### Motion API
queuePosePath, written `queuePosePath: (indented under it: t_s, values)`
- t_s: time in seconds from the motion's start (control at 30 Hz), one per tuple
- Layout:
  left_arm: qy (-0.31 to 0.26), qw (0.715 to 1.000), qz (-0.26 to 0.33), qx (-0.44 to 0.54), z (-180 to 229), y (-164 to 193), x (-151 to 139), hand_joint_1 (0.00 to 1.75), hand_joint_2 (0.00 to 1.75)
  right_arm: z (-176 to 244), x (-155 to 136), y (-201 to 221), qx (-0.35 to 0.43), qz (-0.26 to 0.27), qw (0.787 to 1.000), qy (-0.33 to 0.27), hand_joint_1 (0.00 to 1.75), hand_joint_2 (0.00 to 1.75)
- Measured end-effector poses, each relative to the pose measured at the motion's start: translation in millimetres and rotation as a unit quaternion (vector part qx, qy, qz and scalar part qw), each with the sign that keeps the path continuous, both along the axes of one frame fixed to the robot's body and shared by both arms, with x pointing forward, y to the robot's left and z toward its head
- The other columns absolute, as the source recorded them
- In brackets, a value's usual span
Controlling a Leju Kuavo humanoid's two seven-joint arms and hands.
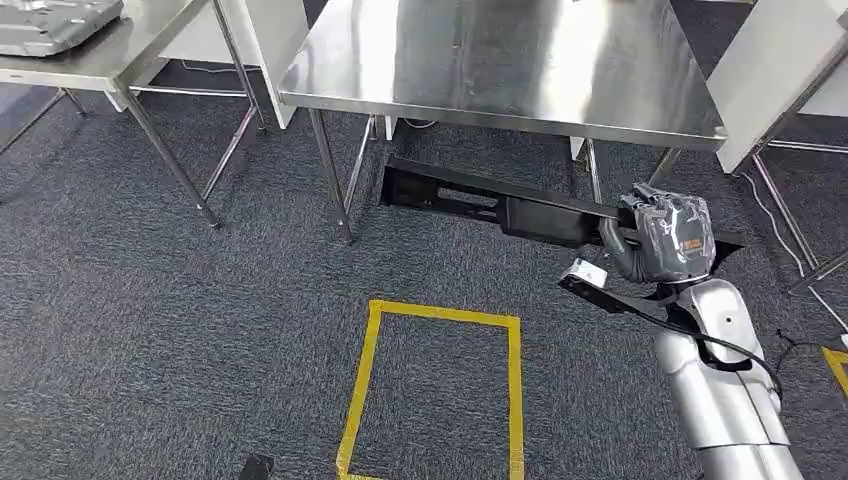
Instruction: Take the parts from the cabinet and place them on the table.
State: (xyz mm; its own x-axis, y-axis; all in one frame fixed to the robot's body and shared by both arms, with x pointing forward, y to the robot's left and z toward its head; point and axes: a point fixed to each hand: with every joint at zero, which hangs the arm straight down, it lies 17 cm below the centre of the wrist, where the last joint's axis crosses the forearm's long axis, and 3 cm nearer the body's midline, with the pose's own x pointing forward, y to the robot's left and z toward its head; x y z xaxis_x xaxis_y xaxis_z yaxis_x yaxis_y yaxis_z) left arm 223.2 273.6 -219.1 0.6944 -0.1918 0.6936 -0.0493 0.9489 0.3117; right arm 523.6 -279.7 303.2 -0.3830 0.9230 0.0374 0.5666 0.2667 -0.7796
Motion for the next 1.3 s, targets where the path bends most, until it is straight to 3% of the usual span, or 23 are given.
queuePosePath:
  t_s: [0.67, 1.3]
  values:
    - [0.028, 0.999, 0.030, -0.007, -8, 7, -10, 0.00, 1.75, -9, 0, 11, -0.008, 0.005, 1.000, 0.005, 1.75, 0.00]
    - [0.018, 1.000, 0.006, -0.023, -7, -2, -9, 0.00, 1.75, -21, -1, 14, -0.012, 0.004, 1.000, 0.016, 1.75, 0.00]
